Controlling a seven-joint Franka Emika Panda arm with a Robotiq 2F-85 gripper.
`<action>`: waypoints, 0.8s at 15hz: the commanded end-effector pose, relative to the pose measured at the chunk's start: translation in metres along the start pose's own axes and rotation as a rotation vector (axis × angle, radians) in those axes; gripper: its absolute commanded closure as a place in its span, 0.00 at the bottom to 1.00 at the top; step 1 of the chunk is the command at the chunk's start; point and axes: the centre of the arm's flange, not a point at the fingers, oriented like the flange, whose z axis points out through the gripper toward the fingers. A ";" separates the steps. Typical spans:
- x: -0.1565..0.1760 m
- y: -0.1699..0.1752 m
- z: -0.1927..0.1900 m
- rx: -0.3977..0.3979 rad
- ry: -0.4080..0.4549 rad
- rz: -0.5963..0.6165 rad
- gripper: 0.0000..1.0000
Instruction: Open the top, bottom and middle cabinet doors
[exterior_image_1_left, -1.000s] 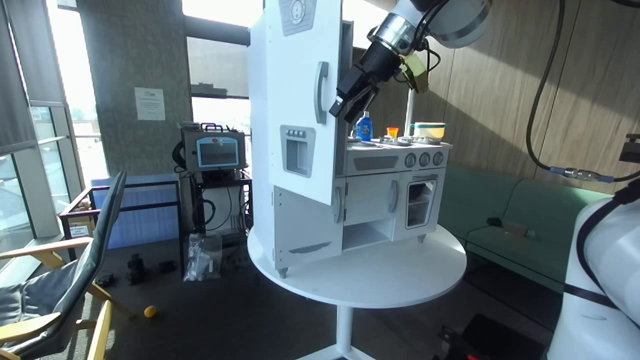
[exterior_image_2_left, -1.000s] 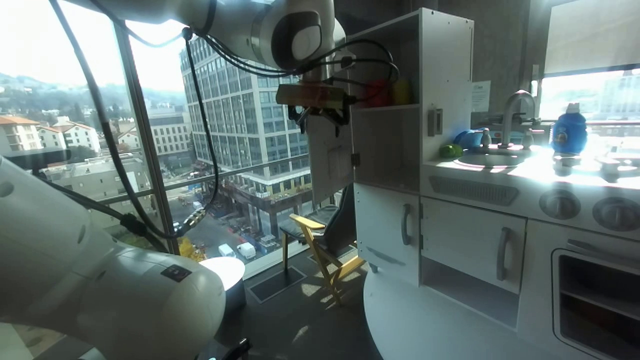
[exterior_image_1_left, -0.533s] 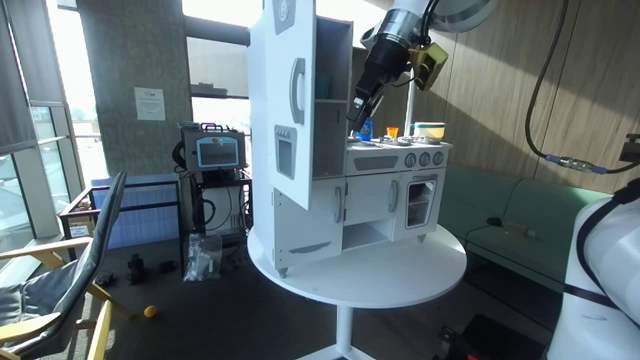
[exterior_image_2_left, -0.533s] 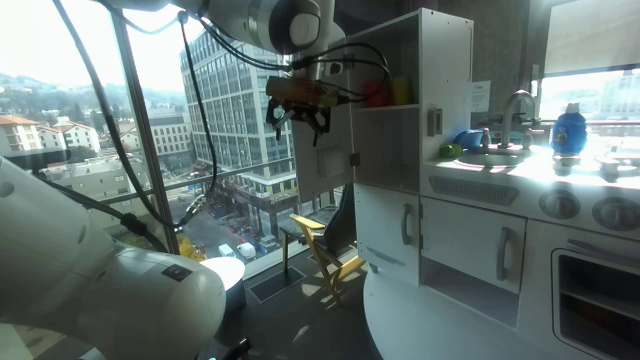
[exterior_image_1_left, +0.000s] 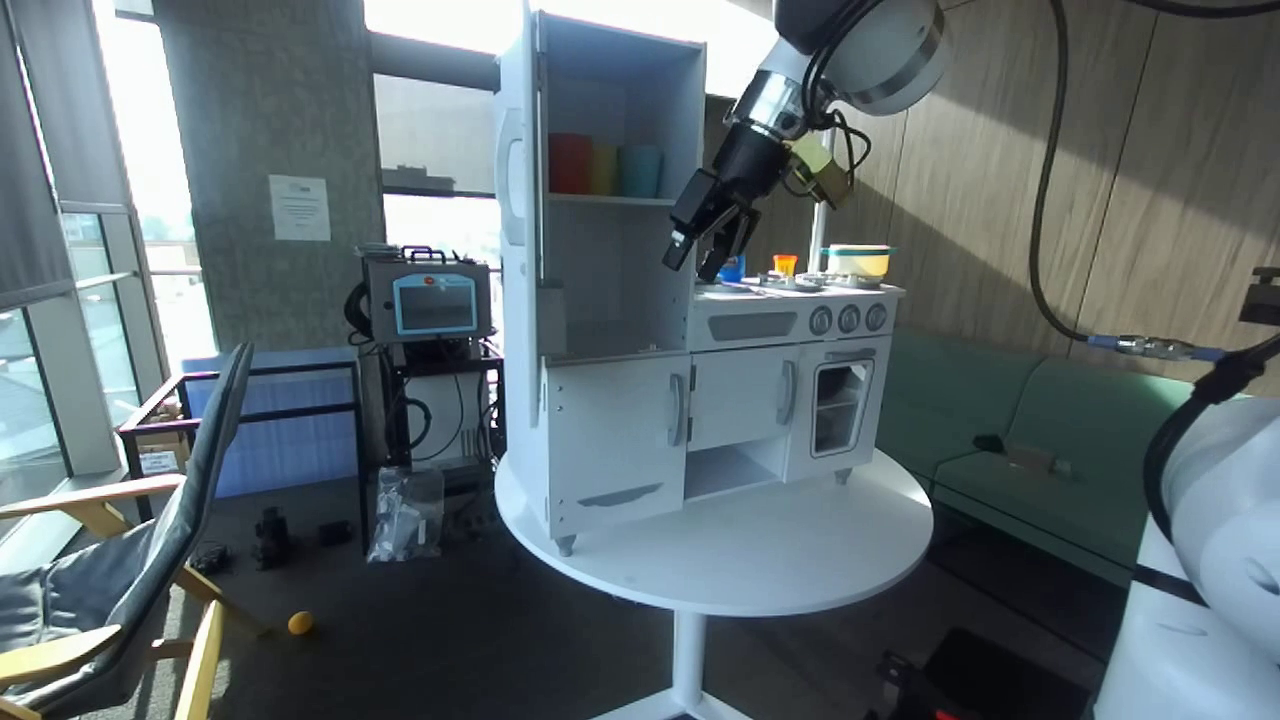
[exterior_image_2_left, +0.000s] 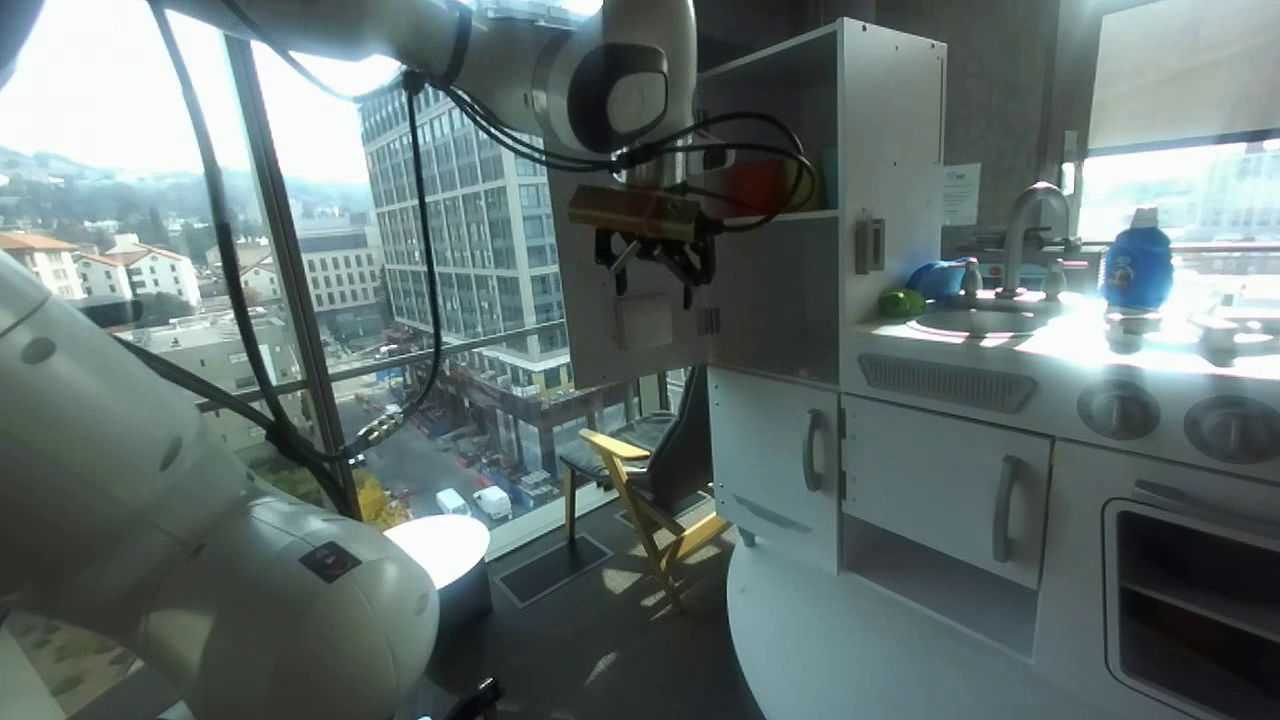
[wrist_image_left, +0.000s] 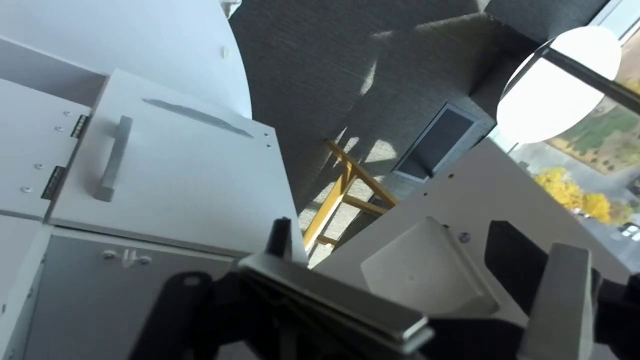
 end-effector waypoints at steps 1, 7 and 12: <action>0.025 0.036 0.062 -0.164 0.061 0.097 0.00; 0.009 0.101 0.110 -0.412 0.072 0.214 0.00; -0.005 0.124 0.119 -0.440 0.010 0.204 0.00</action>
